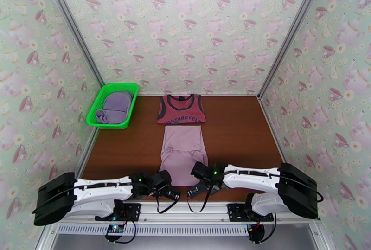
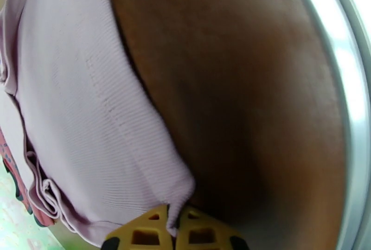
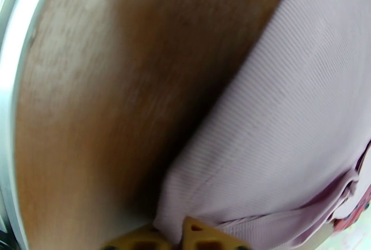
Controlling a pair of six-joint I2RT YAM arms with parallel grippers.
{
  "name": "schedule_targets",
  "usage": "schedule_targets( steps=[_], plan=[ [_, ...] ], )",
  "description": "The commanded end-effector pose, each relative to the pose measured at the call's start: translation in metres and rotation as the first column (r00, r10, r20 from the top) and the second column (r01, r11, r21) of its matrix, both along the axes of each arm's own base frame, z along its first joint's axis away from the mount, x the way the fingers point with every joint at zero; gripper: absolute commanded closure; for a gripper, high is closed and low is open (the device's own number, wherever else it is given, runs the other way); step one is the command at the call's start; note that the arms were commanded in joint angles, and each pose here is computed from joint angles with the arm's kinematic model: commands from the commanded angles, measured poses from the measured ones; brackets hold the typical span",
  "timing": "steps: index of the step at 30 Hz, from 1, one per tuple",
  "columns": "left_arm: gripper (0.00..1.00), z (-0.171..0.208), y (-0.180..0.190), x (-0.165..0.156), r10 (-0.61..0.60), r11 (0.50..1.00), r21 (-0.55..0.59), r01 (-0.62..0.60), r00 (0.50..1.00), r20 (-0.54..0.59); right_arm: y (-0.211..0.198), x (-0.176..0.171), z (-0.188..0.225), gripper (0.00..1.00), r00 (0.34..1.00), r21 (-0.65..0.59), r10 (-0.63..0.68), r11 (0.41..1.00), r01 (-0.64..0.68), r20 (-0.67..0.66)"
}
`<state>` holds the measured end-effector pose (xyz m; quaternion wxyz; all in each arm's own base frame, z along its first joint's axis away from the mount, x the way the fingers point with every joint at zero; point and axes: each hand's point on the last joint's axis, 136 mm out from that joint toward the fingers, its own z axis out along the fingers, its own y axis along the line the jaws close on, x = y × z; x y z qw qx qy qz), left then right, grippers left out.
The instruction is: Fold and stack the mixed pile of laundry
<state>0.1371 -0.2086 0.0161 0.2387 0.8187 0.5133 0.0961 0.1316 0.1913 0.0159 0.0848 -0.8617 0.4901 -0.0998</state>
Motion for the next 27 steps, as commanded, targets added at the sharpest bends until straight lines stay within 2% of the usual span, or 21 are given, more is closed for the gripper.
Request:
schedule_targets(
  steps=[1,3,6,10,15,20,27],
  plan=[
    [1.0,0.011,0.005,0.009,0.045,0.999,0.0,-0.046,0.998,0.04,0.006,0.01,0.014,1.0,0.999,0.023,-0.019,1.0,0.018,0.05],
    [1.0,0.026,0.004,0.014,0.043,0.999,-0.03,-0.041,0.996,0.077,0.01,0.017,0.028,1.0,0.996,0.07,-0.048,0.997,0.043,0.071],
    [1.0,0.065,-0.003,0.031,0.059,0.99,-0.134,-0.039,0.987,0.148,0.018,0.034,0.059,1.0,0.988,0.192,-0.115,0.977,0.094,0.102],
    [1.0,0.121,-0.006,0.067,0.152,0.957,-0.272,-0.097,0.97,0.19,0.027,0.075,0.113,1.0,0.956,0.392,-0.237,0.907,0.154,0.174],
    [1.0,0.148,-0.004,0.116,0.207,0.94,-0.312,-0.136,0.957,0.206,0.023,0.136,0.157,1.0,0.894,0.518,-0.4,0.818,0.25,0.201],
    [1.0,0.155,-0.003,0.179,0.285,0.916,-0.341,-0.212,0.942,0.179,0.02,0.199,0.163,1.0,0.841,0.535,-0.505,0.773,0.34,0.196],
    [1.0,0.131,-0.005,0.255,0.336,0.907,-0.308,-0.287,0.935,0.118,0.031,0.267,0.13,1.0,0.807,0.515,-0.572,0.74,0.432,0.145]
  ],
)
